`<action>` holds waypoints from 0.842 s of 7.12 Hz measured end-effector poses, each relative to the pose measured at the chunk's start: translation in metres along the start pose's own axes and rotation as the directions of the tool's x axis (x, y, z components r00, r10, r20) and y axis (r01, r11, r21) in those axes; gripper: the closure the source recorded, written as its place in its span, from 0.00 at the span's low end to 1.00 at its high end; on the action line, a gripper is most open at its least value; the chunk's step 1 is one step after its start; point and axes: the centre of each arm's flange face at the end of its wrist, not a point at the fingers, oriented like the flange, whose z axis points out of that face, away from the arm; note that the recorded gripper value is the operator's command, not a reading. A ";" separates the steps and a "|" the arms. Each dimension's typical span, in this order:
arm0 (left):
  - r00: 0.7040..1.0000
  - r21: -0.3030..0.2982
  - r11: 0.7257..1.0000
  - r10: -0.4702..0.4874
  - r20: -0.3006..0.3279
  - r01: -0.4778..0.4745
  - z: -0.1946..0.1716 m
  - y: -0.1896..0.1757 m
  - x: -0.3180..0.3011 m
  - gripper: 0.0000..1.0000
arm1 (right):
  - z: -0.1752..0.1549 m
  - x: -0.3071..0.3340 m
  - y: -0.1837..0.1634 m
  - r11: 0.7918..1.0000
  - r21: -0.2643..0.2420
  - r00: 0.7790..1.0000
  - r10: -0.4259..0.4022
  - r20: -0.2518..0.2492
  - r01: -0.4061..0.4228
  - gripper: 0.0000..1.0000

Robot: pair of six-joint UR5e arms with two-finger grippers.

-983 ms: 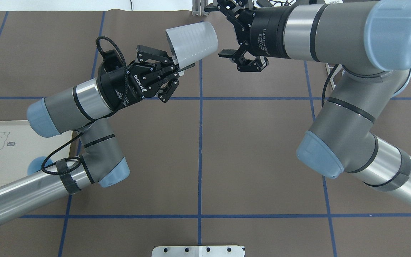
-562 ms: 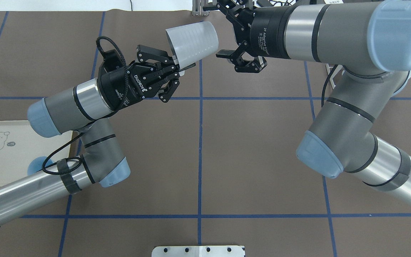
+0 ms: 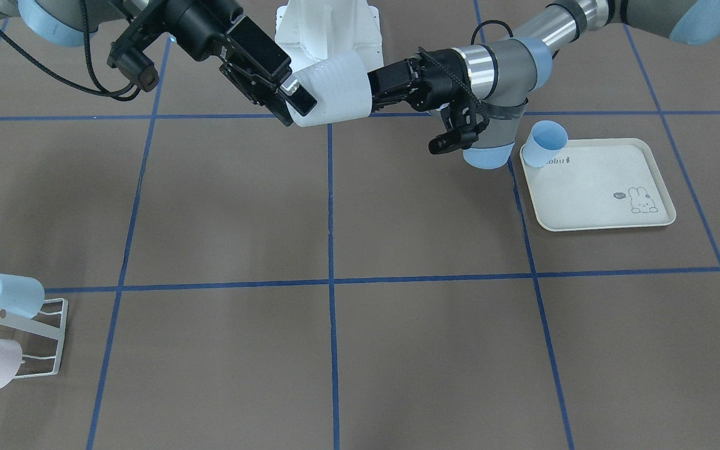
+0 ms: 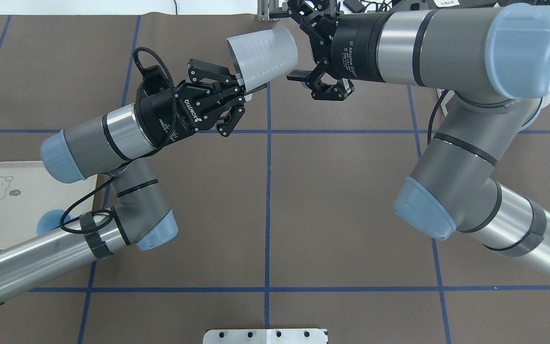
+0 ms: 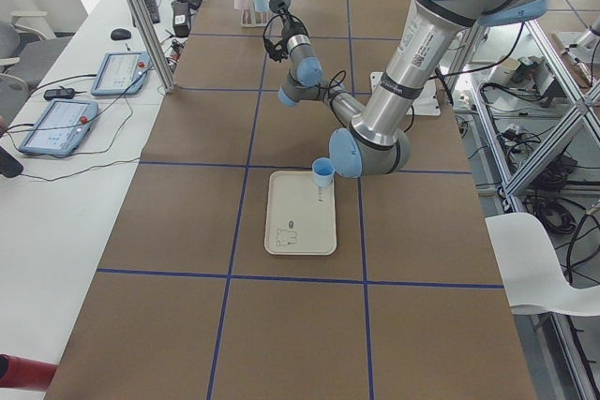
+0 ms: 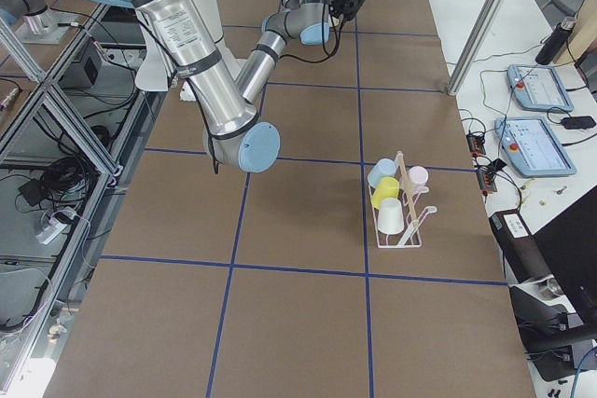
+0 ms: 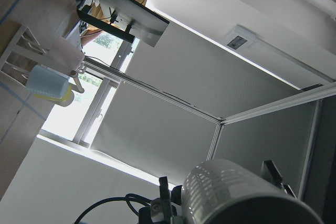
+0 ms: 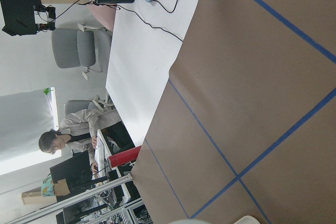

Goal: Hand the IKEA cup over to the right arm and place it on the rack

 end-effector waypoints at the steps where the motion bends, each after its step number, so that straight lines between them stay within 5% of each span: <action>1: 1.000 0.000 1.000 0.000 0.001 0.000 0.001 0.000 -0.001 1.00 | 0.000 0.000 0.000 1.000 -0.001 1.000 0.001 -0.001 -0.001 0.00; 4: 1.000 0.002 1.000 0.000 0.003 0.000 0.004 -0.001 -0.002 1.00 | 0.000 0.001 0.001 1.000 -0.003 1.000 0.001 -0.001 -0.001 0.07; 6: 1.000 0.003 1.000 0.000 0.004 0.000 0.005 -0.002 -0.002 1.00 | 0.000 0.001 0.001 1.000 -0.003 1.000 0.003 0.000 -0.003 0.53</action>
